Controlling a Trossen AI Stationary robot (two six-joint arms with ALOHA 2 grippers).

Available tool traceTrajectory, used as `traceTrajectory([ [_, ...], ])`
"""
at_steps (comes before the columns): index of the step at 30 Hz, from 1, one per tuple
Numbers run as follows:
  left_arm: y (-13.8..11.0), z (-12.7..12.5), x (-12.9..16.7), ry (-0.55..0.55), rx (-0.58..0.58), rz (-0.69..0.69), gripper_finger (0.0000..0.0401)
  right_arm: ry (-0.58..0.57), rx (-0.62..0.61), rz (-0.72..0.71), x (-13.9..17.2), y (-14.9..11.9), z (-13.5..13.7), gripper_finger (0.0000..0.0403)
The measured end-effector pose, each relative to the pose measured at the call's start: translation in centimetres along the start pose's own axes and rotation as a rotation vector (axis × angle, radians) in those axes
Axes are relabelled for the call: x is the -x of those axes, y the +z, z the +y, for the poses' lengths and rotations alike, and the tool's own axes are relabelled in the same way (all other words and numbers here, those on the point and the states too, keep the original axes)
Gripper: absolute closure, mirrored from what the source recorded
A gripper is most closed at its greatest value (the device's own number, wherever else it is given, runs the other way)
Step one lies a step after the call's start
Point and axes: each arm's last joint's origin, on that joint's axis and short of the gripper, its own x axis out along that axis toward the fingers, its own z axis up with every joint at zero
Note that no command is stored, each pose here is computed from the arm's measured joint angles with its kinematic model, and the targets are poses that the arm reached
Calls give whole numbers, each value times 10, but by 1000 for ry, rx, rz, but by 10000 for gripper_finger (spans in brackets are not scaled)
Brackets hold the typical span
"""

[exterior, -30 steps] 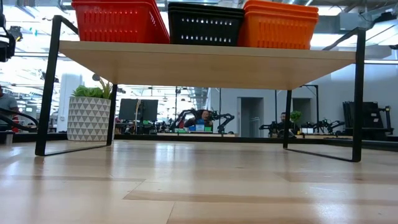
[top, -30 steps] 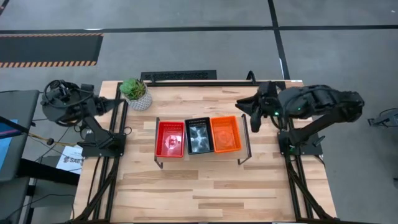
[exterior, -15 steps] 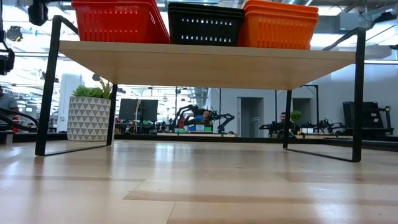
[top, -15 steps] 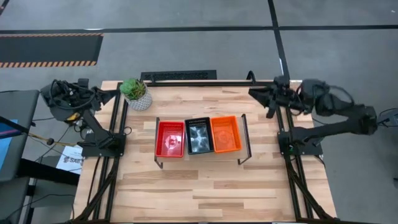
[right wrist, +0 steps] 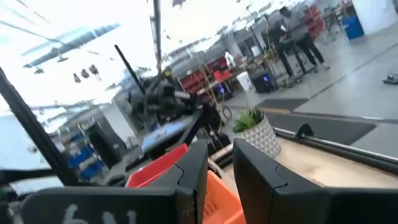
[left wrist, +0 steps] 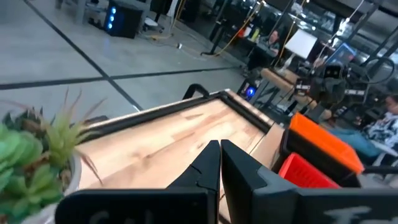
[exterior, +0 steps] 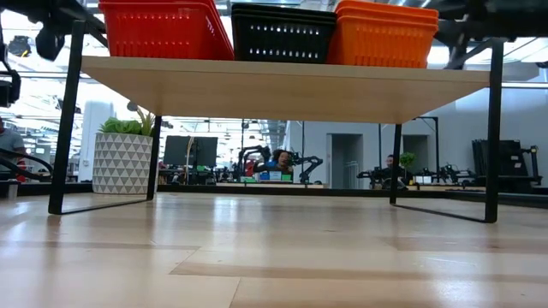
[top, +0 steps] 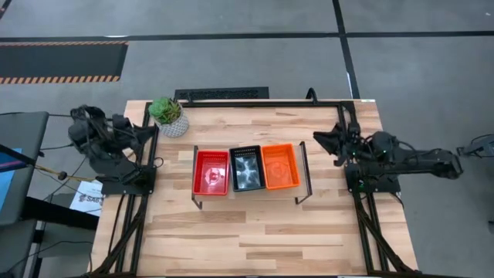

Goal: Stack baskets on shelf by color
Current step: Return to home position

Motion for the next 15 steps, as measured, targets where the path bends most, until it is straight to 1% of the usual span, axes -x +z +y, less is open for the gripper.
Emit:
traceTrajectory([
  [3, -14, 1, -3, 7, -12, 7, 401, -17, -23, -45, 11, -6, -7, 305],
  [6, -25, 2, -6, 2, -21, 22, 401, -97, -50, -112, 18, -10, -13, 305],
  [8, -32, 3, -7, -5, -23, 32, 401, -125, -53, -146, 21, -12, -17, 305],
  [10, -35, 5, -8, -18, -7, 32, 401, -119, -47, -171, 23, -16, -19, 305],
  [12, -39, 6, -9, -31, 6, 41, 401, -113, -42, -165, 24, -20, -21, 305],
  [15, -43, 6, -10, -62, 52, -1, 401, -113, -64, -140, 24, -31, -25, 305],
])
